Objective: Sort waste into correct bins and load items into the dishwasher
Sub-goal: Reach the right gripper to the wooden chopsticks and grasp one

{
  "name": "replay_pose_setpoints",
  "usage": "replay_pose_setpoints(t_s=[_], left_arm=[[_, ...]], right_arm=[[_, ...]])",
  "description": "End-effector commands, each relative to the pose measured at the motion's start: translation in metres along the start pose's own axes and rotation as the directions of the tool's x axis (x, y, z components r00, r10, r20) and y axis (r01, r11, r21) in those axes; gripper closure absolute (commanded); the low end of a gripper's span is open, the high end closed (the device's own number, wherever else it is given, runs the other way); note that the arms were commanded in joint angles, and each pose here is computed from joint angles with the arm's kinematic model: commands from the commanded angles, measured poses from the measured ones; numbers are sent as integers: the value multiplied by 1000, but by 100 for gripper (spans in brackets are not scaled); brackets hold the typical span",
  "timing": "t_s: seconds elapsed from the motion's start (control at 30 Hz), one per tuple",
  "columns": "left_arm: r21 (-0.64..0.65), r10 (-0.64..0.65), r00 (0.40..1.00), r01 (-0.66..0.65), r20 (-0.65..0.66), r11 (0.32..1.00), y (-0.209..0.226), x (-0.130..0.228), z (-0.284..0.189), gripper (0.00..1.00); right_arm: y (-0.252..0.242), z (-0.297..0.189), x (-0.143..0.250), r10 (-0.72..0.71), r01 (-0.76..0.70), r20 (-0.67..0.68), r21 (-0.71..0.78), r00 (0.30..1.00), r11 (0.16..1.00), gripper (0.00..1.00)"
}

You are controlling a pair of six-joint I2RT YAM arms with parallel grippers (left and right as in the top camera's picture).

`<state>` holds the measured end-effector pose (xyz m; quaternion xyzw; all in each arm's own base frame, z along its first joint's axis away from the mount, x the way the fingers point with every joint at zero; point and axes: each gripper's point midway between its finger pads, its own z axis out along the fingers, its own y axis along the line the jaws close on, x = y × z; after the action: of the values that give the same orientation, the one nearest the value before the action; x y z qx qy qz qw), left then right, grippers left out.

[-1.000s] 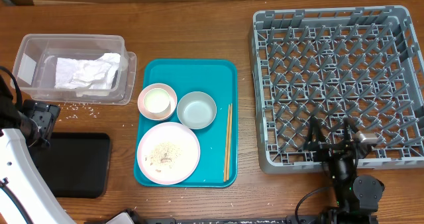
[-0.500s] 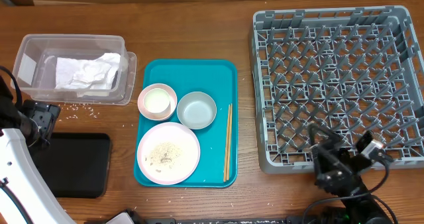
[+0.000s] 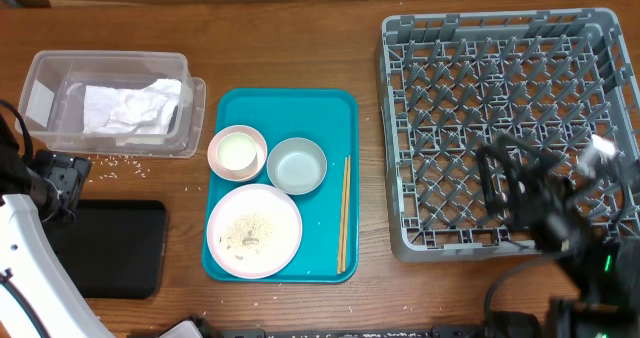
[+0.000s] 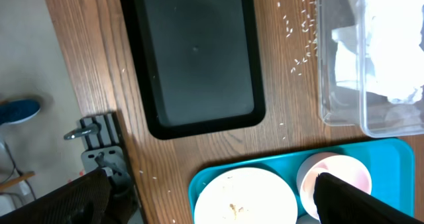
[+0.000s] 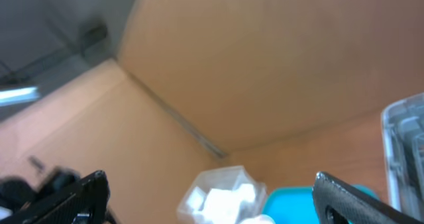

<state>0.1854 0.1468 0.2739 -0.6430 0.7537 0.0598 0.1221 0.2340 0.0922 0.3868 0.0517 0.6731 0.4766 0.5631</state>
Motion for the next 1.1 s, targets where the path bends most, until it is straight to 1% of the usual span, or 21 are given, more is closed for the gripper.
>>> replay_pose_setpoints(t_s=[0.0, 0.03, 0.1, 0.13, 0.17, 0.23, 0.27, 0.33, 0.4, 0.47, 0.5, 0.63, 0.7, 0.77, 0.8, 0.87, 0.9, 0.93, 0.97, 1.03, 1.07], left_arm=[[-3, -20, 1000, 21, 3, 1000, -3, -5, 1, 0], [-12, -19, 1000, 19, -4, 1000, -4, -5, 4, 0], [-18, -18, 1000, 18, -10, 1000, -5, -6, 6, 0], [-19, -18, 1000, 18, -11, 1000, -5, -6, 7, 0], [-19, -17, 1000, 17, -12, 1000, -6, -5, 7, 0], [-18, -8, 1000, 8, -14, 1000, -7, -4, 7, 0], [-20, -8, 1000, 7, -15, 1000, -7, -4, 8, 0], [-21, -9, 1000, 9, -15, 1000, -7, -4, 8, 0], [-22, -10, 1000, 10, -16, 1000, -7, -5, 8, 0], [-25, -9, 1000, 9, -19, 1000, -8, -5, 10, 0], [-28, -9, 1000, 8, -21, 1000, -8, -5, 10, 0], [-32, -8, 1000, 7, -25, 999, -9, -5, 12, 0], [-32, -8, 1000, 7, -25, 999, -9, -5, 12, 0], [-32, -8, 1000, 7, -25, 999, -9, -5, 12, 0], [-32, -8, 1000, 7, -25, 999, -9, -5, 12, 0], [-32, -8, 1000, 7, -25, 999, -9, -5, 12, 0], [-32, -8, 1000, 7, -25, 999, -9, -5, 12, 0], [-32, -8, 1000, 7, -25, 999, -9, -5, 12, 0], [-32, -8, 1000, 7, -25, 999, -9, -5, 12, 0], [-32, -8, 1000, 7, -25, 999, -9, -5, 12, 0], [-32, -8, 1000, 7, -25, 999, -9, -5, 12, 0]], right_arm=[[24, 24, 0, -161, 146, -187, -90, 969, 985, 1], [18, 34, 3, -170, 162, -246, -51, 954, 985, 1], [4, 46, 11, -162, 183, -319, 36, 934, 982, 1], [-10, 56, 25, -149, 216, -400, 129, 904, 968, 1], [-19, 61, 35, -138, 240, -447, 181, 884, 954, 1], [-40, 72, 72, -116, 345, -587, 296, 801, 891, 1], [-48, 77, 94, -112, 403, -653, 316, 749, 859, 1], [-57, 87, 145, -121, 521, -775, 292, 621, 802, 1], [-59, 93, 182, -129, 574, -838, 244, 531, 782, 0], [-61, 98, 220, -116, 595, -887, 198, 448, 779, 0], [-63, 98, 236, -98, 598, -903, 192, 419, 778, 0], [-72, 97, 276, -50, 608, -942, 172, 331, 775, 0], [-71, 94, 294, -21, 576, -959, 153, 284, 803, 0], [-62, 89, 311, 15, 500, -972, 134, 235, 856, 0], [-61, 88, 313, 20, 487, -973, 131, 228, 864, 0], [-63, 90, 315, 28, 487, -971, 145, 239, 862, 0], [-71, 94, 313, 64, 507, -956, 208, 286, 837, 3], [-77, 96, 310, 97, 517, -941, 263, 325, 815, 9], [-85, 99, 308, 149, 522, -910, 349, 386, 778, 19], [-100, 101, 308, 232, 515, -853, 475, 467, 714, 36], [-107, 102, 311, 259, 514, -835, 513, 486, 688, 39]])
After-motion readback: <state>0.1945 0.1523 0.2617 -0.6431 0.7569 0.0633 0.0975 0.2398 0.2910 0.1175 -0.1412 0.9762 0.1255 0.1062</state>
